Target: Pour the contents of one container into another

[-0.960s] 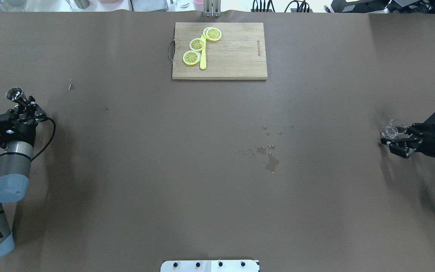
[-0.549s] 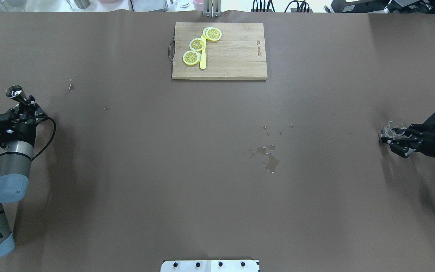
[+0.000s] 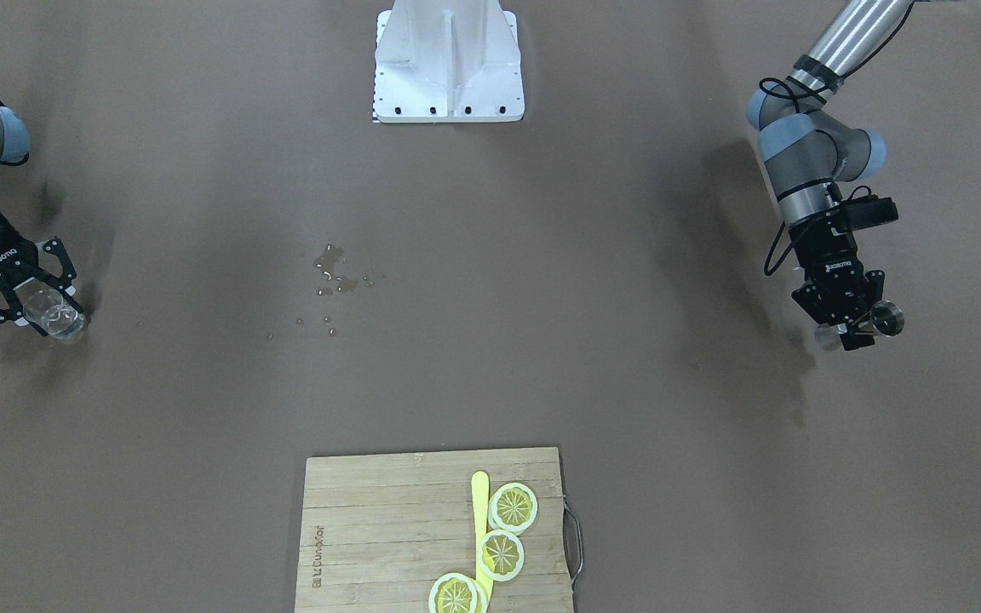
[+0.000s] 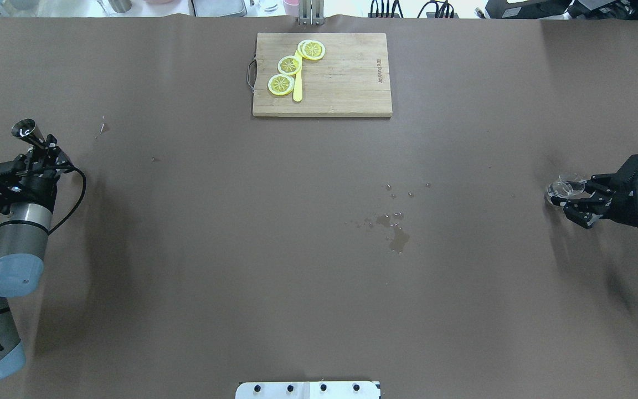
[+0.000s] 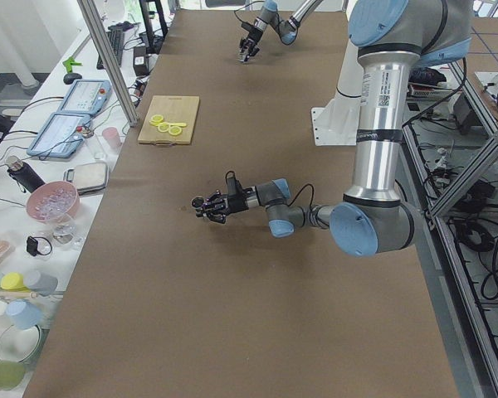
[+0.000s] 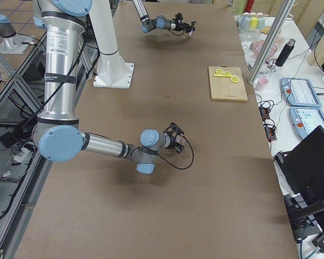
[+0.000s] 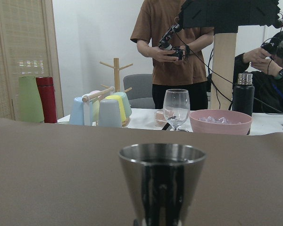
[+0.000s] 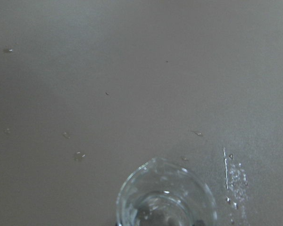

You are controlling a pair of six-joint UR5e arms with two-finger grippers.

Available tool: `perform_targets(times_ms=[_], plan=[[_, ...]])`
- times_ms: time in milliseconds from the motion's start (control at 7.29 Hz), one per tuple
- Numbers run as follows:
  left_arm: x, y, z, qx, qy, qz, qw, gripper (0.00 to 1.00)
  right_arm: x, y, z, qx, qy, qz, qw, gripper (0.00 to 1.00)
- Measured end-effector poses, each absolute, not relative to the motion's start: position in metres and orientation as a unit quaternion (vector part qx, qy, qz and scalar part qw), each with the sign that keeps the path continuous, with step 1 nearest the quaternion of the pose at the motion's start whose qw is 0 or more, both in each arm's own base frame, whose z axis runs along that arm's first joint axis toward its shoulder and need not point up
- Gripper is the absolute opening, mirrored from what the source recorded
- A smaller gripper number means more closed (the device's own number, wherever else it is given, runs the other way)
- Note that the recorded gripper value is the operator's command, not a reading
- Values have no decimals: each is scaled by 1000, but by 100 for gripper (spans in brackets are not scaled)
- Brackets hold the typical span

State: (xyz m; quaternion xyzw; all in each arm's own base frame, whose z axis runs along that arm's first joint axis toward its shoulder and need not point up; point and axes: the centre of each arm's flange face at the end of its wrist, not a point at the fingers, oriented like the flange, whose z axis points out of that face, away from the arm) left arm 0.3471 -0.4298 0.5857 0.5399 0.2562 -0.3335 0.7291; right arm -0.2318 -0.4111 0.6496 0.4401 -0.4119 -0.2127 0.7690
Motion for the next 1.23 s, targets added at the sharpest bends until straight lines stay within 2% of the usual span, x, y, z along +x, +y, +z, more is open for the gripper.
perform_targets(times_ms=[549, 960, 1235], plan=[[344, -418, 525, 540, 308, -341, 705, 0, -224, -483, 576, 408, -457, -230, 756, 0], [364, -388, 483, 543, 340, -303, 705, 0, -225, -496, 556, 401, -468, -248, 747, 0], [367, -379, 462, 561, 326, -253, 717, 0, -227, -511, 543, 423, -438, -297, 735, 0]])
